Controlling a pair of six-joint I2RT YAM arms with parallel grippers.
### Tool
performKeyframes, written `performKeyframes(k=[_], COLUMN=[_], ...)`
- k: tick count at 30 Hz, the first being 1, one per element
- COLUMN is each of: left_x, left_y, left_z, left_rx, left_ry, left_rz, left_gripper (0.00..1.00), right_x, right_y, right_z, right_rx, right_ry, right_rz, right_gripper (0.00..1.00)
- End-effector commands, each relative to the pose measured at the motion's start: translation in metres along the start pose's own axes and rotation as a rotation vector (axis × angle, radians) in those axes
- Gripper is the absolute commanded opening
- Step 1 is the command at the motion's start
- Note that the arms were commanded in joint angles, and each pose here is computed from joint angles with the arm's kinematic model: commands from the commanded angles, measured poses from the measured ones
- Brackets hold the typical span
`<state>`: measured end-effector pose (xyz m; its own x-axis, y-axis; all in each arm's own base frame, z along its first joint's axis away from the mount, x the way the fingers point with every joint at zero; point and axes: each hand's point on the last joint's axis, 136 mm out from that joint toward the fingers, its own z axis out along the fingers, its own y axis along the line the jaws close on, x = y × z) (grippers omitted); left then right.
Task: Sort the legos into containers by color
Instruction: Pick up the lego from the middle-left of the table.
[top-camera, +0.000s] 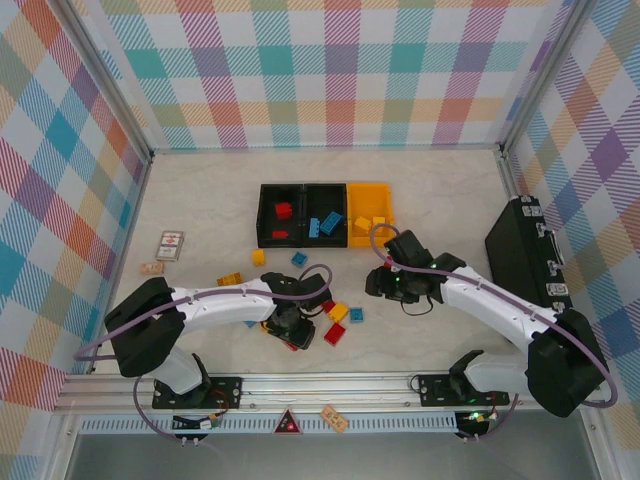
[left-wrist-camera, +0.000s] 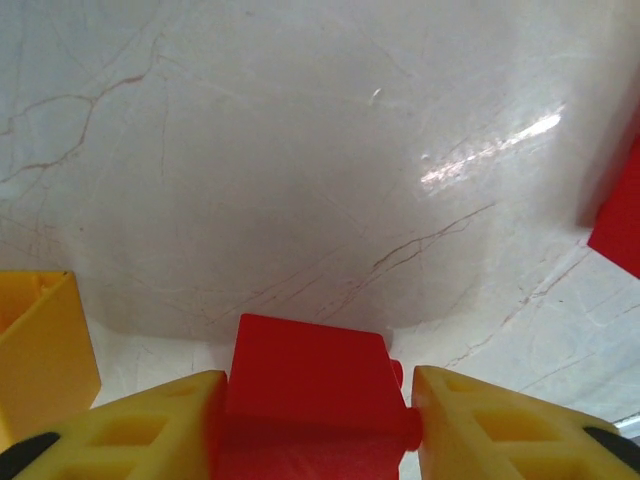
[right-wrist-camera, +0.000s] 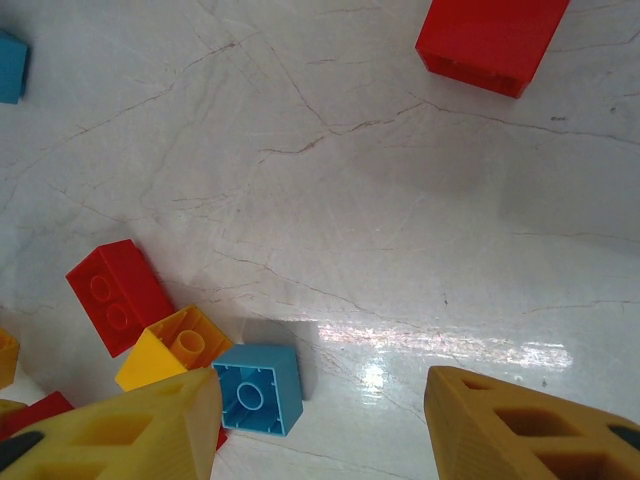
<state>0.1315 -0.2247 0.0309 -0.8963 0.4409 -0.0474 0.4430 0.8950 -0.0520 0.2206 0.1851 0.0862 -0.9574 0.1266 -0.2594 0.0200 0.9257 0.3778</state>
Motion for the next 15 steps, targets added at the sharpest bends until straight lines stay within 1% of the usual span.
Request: performKeyframes(k=[1,3,6,10,15], left_x=[0.003,0.002,0.000,-0.004,-0.016], left_y=[0.002,0.001,0.000,0.000,0.000], left_z=[0.000,0.000,-0.002,-0.006,-0.023], left_rx=[-0.034,-0.032,-0.030,-0.032,-0.035], left_ry=[0.019,0.017,0.011,-0.006,-0.075], left_rz=[0.016,0.016,0.018,0.014,0.013], left_gripper=[0.46,0.42,0.40,0.39,0.39], right_x=[0.000,0.001,0.000,0.000,-0.002], right_y=[0.001,-0.001,0.000,0.001,0.003], right_z=[-0.003,-0.002,-0.002,-0.003,-0.004], right_rx=[-0.024,-0.021,-0.025,-0.027,-0.033], right_ry=[-0.012,-0.010,-0.012,-0.013,-0.019], right_rz=[0.015,0.017,0.016,0.017,0.015], right_gripper=[0.57,0.56,0.56,0.57,0.56])
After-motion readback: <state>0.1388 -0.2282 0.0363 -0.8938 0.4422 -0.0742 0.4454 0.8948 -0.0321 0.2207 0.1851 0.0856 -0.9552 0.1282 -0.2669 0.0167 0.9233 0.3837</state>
